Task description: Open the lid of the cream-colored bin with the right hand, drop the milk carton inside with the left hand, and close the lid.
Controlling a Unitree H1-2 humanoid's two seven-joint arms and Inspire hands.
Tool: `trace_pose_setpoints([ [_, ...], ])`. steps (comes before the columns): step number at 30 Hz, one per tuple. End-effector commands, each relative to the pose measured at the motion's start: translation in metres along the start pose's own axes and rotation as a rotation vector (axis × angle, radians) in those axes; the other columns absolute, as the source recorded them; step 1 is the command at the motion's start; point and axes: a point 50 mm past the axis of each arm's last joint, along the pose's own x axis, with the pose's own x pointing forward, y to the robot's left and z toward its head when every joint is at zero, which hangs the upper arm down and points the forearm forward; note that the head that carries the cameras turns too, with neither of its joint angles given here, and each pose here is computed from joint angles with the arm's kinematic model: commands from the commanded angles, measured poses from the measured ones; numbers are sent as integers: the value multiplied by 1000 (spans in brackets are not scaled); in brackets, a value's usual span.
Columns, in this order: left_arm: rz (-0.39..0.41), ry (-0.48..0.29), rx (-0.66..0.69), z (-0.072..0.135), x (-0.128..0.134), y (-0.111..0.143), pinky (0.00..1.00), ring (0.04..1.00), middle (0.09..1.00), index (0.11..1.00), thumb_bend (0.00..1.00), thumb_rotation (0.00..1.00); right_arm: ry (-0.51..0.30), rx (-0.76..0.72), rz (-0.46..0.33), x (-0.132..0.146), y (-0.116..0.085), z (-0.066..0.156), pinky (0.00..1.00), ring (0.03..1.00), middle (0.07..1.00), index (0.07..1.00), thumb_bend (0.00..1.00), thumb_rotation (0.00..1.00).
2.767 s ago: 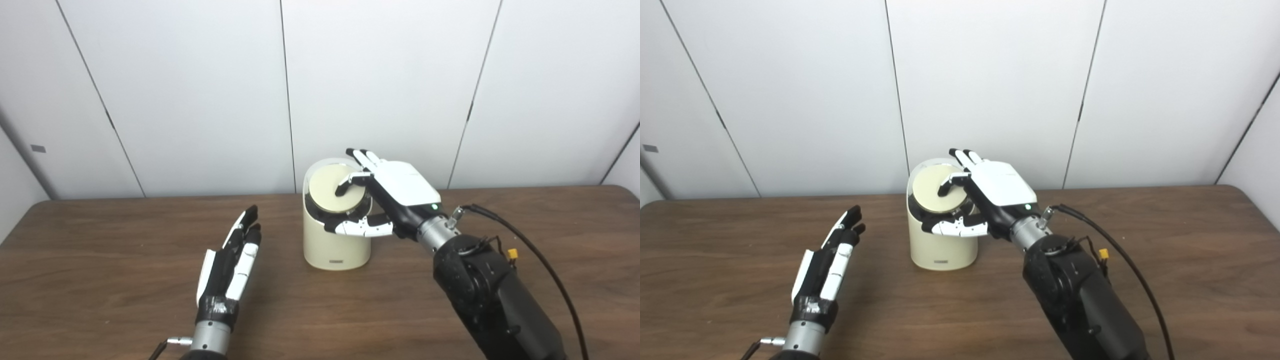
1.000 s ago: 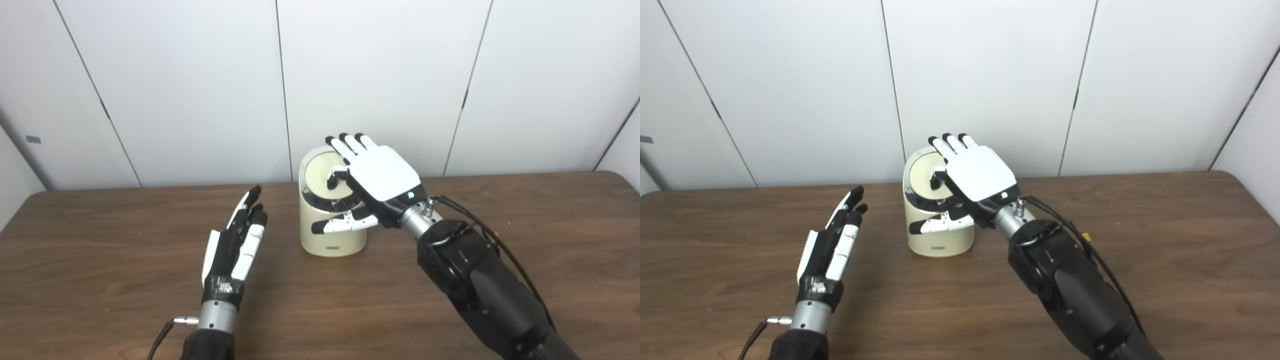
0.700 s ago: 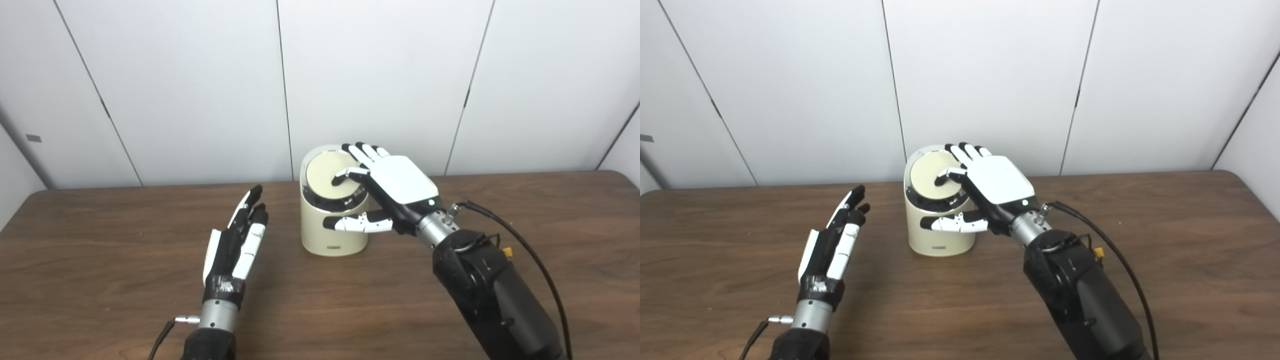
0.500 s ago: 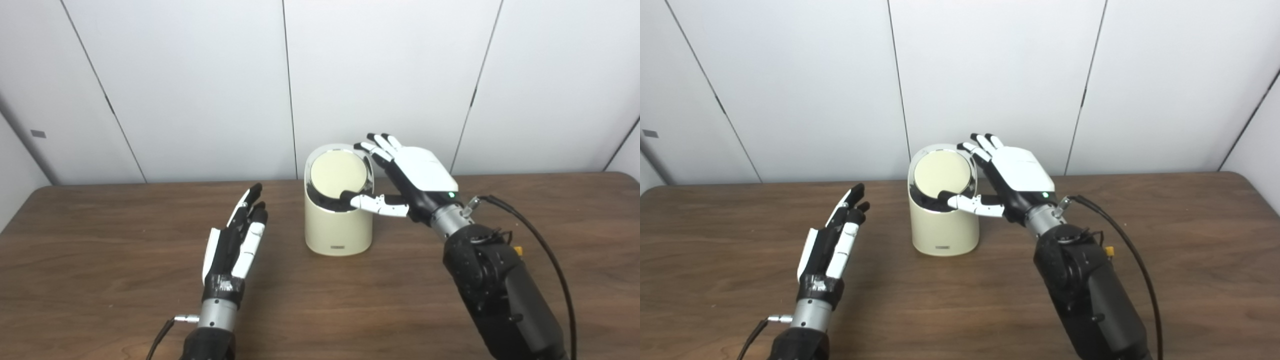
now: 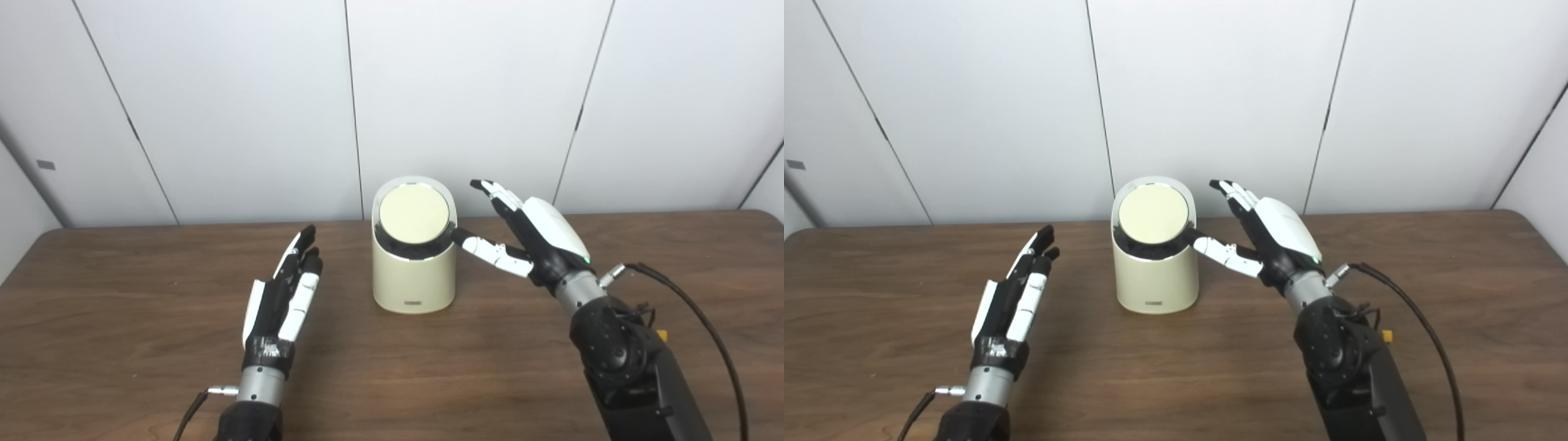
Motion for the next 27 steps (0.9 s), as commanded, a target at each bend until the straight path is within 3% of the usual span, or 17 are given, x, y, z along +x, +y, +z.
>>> trace_pose_setpoints([
  [1,2,-49,21,13,3,8,956,938,963,984,682,879,-6,68,-60,0,-10,-1,828,939,968,970,496,883],
  [7,16,-18,43,9,-6,25,944,944,964,975,691,854,52,187,-41,-25,2,-28,841,915,956,960,534,994],
  [12,26,20,48,1,-20,38,957,957,973,984,669,854,53,331,-41,-46,12,-39,868,921,940,939,539,1000],
  [21,50,81,39,-15,-48,56,981,974,981,993,663,831,135,489,-97,-79,30,-59,878,938,954,952,657,1000],
  [27,63,118,42,-26,-63,61,982,982,994,1000,635,830,120,525,-155,-94,38,-71,885,936,953,956,618,982],
])
